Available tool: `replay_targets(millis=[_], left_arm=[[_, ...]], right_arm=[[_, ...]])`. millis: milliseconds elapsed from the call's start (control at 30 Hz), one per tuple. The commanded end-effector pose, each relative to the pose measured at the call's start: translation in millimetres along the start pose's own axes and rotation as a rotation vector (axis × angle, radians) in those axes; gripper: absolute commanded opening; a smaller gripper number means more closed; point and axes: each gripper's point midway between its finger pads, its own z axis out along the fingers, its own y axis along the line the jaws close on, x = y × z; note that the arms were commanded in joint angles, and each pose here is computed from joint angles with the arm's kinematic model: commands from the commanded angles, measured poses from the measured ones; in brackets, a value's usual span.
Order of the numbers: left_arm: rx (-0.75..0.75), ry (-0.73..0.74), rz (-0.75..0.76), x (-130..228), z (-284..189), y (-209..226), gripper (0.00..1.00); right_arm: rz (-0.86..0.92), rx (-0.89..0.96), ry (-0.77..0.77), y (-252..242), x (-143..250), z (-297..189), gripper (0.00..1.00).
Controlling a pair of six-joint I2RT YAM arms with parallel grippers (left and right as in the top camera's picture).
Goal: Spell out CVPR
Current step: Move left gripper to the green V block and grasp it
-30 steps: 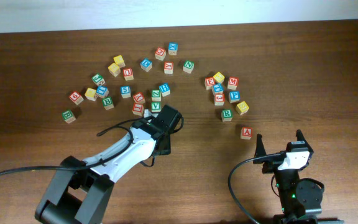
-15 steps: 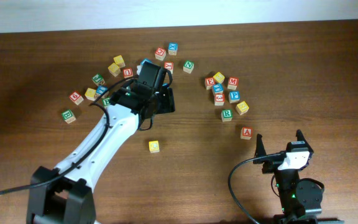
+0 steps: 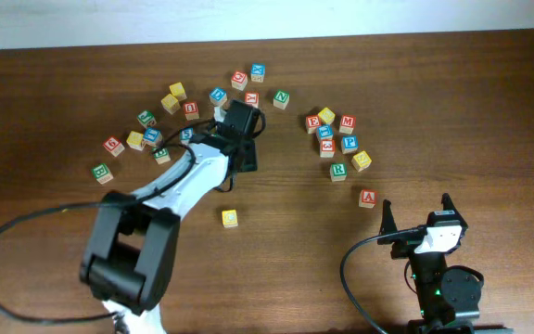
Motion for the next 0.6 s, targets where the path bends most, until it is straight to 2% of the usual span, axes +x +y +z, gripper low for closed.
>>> replay_targets(millis=[0, 567], left_arm=[[-0.029, 0.005, 0.016, 2, 17, 2, 0.61], [-0.020, -0.024, 0.046, -4, 30, -3, 0.37]], right_arm=[[-0.006, 0.012, 0.006, -3, 3, 0, 0.98], [-0.006, 0.012, 0.006, -3, 3, 0, 0.98]])
